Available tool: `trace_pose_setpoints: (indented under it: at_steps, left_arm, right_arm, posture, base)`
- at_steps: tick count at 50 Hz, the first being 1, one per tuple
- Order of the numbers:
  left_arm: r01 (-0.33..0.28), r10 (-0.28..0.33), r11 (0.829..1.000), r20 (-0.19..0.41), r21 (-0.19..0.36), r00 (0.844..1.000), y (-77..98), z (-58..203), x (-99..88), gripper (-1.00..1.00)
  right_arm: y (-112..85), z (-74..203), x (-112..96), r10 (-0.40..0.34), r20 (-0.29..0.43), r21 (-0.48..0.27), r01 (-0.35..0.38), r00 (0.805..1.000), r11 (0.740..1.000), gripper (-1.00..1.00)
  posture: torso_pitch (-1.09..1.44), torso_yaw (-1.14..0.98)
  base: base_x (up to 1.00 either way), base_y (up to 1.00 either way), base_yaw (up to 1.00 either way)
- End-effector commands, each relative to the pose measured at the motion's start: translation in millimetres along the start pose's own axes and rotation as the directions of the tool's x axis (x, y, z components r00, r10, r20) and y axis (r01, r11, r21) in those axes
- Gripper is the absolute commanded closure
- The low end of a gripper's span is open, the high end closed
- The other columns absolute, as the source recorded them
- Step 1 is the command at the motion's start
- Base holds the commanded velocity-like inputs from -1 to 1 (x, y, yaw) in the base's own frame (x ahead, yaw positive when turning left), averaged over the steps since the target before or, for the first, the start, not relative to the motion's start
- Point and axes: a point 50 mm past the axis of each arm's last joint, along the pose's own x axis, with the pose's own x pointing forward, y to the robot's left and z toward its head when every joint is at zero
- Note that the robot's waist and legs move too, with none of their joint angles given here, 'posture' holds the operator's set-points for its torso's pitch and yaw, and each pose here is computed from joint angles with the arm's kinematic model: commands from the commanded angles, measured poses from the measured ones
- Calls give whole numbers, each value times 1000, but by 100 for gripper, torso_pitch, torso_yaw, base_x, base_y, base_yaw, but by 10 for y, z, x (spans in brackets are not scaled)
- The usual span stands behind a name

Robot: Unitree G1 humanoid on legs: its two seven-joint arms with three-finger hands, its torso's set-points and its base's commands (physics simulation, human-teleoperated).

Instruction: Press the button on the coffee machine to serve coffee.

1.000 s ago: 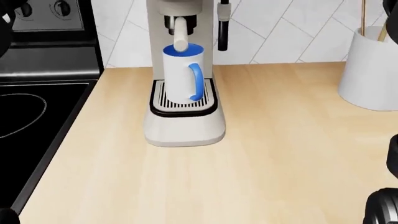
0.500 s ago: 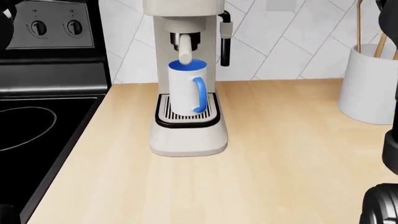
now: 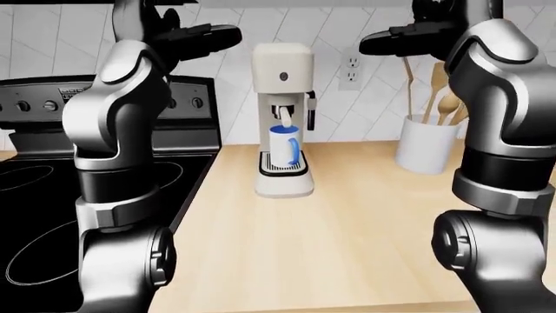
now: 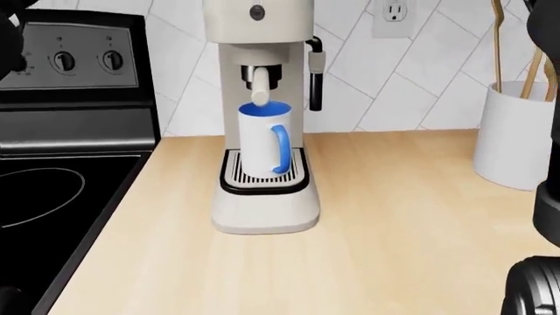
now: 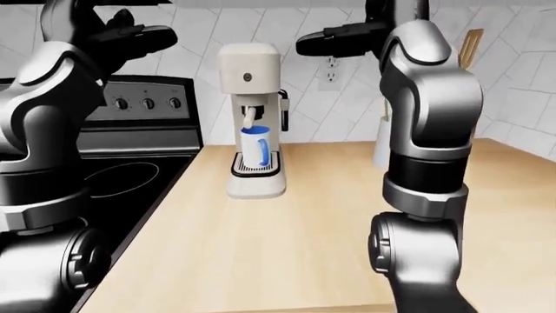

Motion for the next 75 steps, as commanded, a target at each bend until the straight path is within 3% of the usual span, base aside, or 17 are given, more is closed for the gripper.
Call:
trace_pose_setpoints:
  at_steps: [1,11,19,24,35,39,47,51,69,75]
  left_arm:
    - [14,-14,1000,80,-5,997,-33,196,-11,-100]
    - [6,-5,1000,81,-5,997,-26,231,3,-100]
    - [0,1,1000,82,-4,997,-14,246,-1,-100]
    - [2,-1,1000,86,-4,996,-19,252,7,-100]
    - [-6,6,1000,82,-3,997,7,222,2,-100]
    - [-7,7,1000,81,-4,997,9,222,3,-100]
    - [-11,11,1000,81,-1,997,14,227,2,-100]
    - [-12,12,1000,81,-2,997,15,227,0,-100]
    - [-21,21,1000,81,-1,997,31,256,7,-100]
    - [-26,26,1000,80,-4,996,43,257,12,-100]
  right_arm:
    - [62,213,-33,17,82,-2,-17,996,1000,-100]
    - [350,396,-18,118,102,5,-119,988,993,-100]
    - [589,582,-192,201,137,-32,-199,970,980,-100]
    - [785,694,-316,299,161,14,-305,941,952,-100]
    - [1051,748,-473,412,172,45,-425,895,904,-100]
    - [1167,764,-545,462,176,67,-479,869,875,-100]
    - [1394,711,-716,606,161,123,-625,779,771,-100]
    - [1435,630,-720,634,144,152,-650,760,745,-100]
    - [1326,437,-722,620,65,236,-616,782,751,-100]
    - [1294,425,-705,613,40,225,-604,789,764,-100]
  posture:
    - [-68,0]
    - [-68,0]
    - [-68,0]
    - [-68,0]
    - [-68,0]
    - [-68,0]
    - [-68,0]
    - [-68,0]
    - [-68,0]
    - [-68,0]
  base:
    - [0,0,0]
    - [0,0,0]
    - [0,0,0]
    - [0,0,0]
    - [0,0,0]
    - [0,0,0]
    - [0,0,0]
    - [0,0,0]
    - [0,0,0]
    - [0,0,0]
